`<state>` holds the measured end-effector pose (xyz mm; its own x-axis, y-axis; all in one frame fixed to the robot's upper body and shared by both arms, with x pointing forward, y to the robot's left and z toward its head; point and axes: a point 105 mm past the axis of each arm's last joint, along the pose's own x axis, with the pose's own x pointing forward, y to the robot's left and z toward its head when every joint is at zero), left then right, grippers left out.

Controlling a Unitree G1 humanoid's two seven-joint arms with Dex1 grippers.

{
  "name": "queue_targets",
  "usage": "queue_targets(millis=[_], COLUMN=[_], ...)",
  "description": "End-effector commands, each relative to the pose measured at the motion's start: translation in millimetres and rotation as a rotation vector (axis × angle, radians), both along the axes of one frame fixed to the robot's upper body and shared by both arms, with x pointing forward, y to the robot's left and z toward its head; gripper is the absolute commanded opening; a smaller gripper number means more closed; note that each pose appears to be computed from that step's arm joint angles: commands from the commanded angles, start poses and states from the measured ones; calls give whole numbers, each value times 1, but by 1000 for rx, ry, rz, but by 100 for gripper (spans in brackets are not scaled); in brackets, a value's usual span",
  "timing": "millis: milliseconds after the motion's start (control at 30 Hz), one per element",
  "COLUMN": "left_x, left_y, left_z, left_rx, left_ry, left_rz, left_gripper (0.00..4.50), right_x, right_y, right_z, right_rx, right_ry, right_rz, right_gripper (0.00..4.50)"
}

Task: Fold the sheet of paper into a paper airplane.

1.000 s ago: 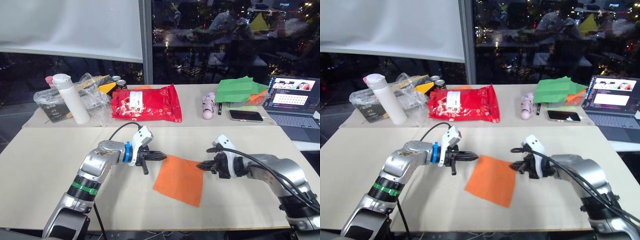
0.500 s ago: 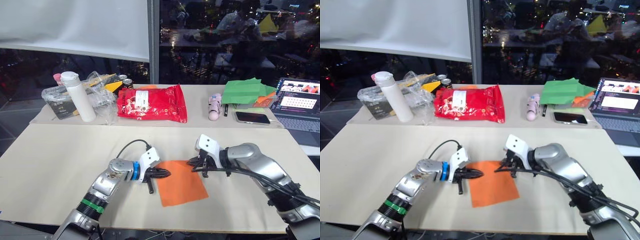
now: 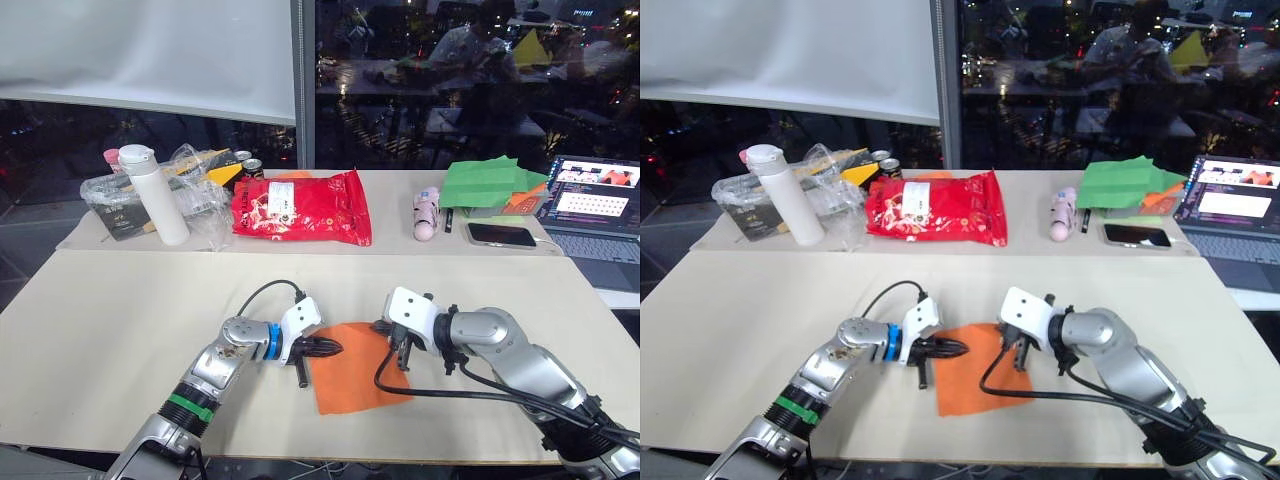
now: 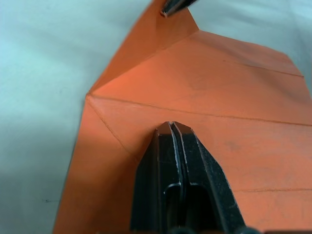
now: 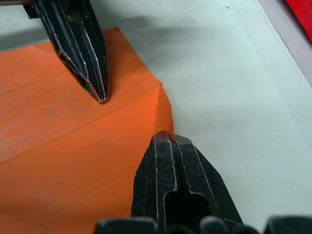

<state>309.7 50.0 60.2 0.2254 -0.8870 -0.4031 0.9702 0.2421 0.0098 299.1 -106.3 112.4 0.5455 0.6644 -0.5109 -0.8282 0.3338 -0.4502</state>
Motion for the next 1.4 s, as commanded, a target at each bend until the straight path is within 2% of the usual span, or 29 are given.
queue_targets(millis=[33, 233, 433, 567, 800, 1067, 1400], left_x=[-4, -6, -4, -2, 3, 4, 4], left_y=[5, 7, 8, 6, 1, -1, -2], left_z=[-14, -18, -17, -10, 2, 7, 7], left_rx=[46, 56, 58, 19, -20, -24, -22], left_ry=[41, 54, 52, 62, 72, 76, 74], left_rz=[12, 15, 17, 27, 26, 16, 10], left_gripper=[0, 0, 0, 0, 0, 0, 0], right_x=[-3, -13, -21, -23, -23, -20, -22], right_y=[6, 8, -3, -7, -3, 14, 19], right_z=[18, 13, -9, -24, -42, -37, -37], right_rx=[28, -13, -182, -257, -162, -79, -33], right_ry=[-60, -79, -145, -195, -137, -127, 32], right_rz=[25, 89, 182, 226, 136, 98, -7], right_gripper=[3, 3, 3, 3, 3, 3, 3])
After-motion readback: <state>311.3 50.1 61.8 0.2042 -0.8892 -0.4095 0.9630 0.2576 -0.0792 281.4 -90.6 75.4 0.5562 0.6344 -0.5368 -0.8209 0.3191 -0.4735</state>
